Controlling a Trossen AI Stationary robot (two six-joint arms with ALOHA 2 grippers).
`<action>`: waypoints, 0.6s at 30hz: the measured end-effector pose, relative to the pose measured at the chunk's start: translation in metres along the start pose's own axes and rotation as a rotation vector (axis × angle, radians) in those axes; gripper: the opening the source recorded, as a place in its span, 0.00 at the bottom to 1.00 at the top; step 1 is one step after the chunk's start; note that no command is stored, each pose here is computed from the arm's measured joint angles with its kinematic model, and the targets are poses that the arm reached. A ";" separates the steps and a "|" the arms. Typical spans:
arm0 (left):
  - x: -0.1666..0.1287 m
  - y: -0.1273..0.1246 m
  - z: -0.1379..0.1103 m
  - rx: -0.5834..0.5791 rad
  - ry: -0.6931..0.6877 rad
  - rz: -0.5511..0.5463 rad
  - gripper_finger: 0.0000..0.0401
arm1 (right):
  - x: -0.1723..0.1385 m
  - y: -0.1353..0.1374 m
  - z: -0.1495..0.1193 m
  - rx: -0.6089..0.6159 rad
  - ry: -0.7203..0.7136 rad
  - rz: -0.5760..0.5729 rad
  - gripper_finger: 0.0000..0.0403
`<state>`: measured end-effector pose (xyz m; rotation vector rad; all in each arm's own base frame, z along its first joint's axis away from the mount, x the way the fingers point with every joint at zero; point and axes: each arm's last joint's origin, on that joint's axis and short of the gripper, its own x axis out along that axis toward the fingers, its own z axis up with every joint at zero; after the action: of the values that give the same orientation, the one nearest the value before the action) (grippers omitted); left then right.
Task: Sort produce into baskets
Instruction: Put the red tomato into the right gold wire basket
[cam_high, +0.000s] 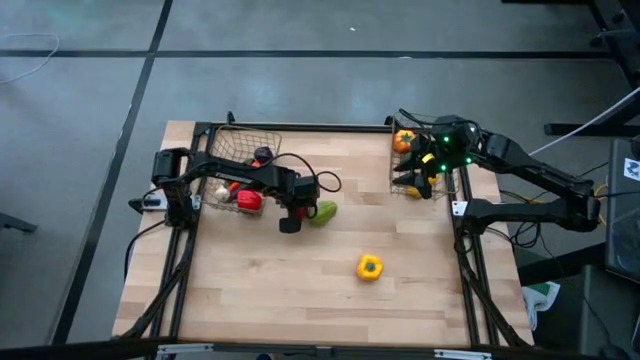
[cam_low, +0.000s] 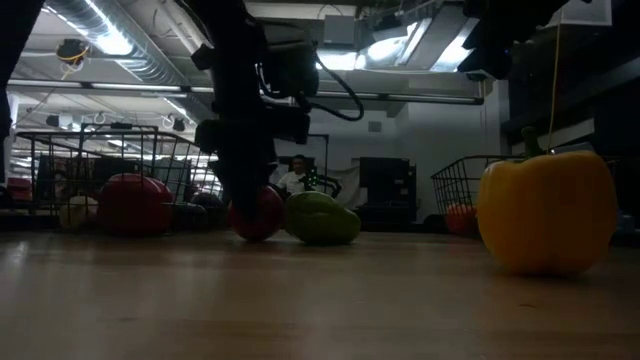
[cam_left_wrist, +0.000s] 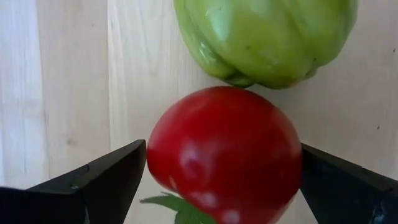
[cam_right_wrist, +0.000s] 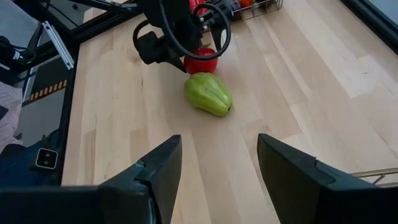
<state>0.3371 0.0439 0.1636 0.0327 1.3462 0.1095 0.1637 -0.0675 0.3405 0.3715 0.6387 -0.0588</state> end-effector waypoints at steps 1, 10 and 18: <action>0.000 0.000 0.000 0.000 0.004 0.000 0.97 | 0.000 0.000 0.000 0.000 0.000 -0.002 0.52; 0.000 0.000 0.000 -0.001 0.002 0.002 0.97 | 0.000 -0.001 0.000 0.000 -0.002 -0.021 0.52; 0.000 0.000 0.001 -0.002 -0.006 0.004 0.87 | 0.000 -0.001 0.000 0.000 -0.002 -0.021 0.52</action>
<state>0.3376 0.0440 0.1638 0.0339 1.3404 0.1140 0.1636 -0.0681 0.3403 0.3646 0.6412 -0.0791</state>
